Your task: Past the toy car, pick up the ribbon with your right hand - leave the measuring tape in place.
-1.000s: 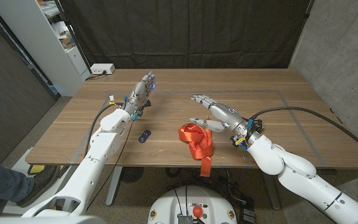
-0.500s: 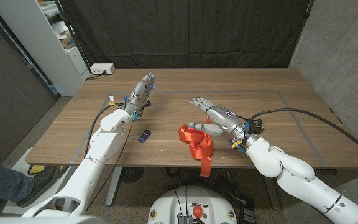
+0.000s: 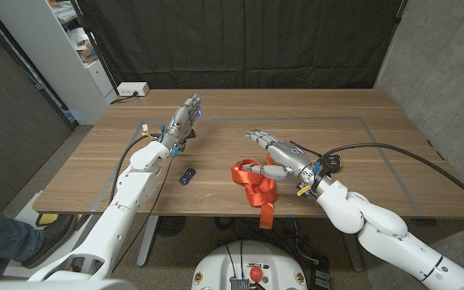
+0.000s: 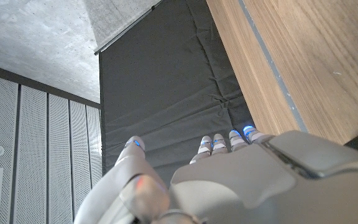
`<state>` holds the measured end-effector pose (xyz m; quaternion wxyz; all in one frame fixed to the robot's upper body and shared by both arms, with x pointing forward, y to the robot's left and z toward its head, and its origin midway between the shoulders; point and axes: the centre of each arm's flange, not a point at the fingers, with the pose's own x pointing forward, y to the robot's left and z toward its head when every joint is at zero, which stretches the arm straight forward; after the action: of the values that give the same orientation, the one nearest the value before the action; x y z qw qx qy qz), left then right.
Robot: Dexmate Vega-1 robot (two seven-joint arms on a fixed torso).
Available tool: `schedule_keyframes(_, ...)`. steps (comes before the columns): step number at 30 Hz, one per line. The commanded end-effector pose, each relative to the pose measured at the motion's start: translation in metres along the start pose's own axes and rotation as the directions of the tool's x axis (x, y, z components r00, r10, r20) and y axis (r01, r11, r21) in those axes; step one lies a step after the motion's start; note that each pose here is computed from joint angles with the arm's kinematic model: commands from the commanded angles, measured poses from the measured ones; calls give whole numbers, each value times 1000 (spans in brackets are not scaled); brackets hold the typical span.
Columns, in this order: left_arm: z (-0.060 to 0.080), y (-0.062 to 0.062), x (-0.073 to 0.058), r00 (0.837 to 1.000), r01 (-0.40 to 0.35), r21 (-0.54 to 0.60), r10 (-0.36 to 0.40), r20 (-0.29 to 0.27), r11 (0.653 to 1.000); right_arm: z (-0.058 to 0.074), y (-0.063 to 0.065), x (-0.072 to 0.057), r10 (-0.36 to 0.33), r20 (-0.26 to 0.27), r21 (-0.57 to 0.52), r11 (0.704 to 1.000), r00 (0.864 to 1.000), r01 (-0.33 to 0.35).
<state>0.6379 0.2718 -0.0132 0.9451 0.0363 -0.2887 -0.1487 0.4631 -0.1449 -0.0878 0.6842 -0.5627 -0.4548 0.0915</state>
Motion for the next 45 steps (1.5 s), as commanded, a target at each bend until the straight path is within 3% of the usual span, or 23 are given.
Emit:
schedule_keyframes(1, -1, -1, 1, 1000, 0, 2, 0, -5, 1000, 7, 5, -2, 24, -13, -41, 999, 1000, -25)
schedule_keyframes(21, -1, -1, 2, 1000, 2, 0, -2, -2, 1000, 19, 17, 0, 83, -45, -105, 991, 996, -87)
schedule_keyframes(45, -4, -2, 9, 1000, 10, -3, -10, -11, 1000, 20, 32, 2, 145, -96, -131, 979, 985, -157)
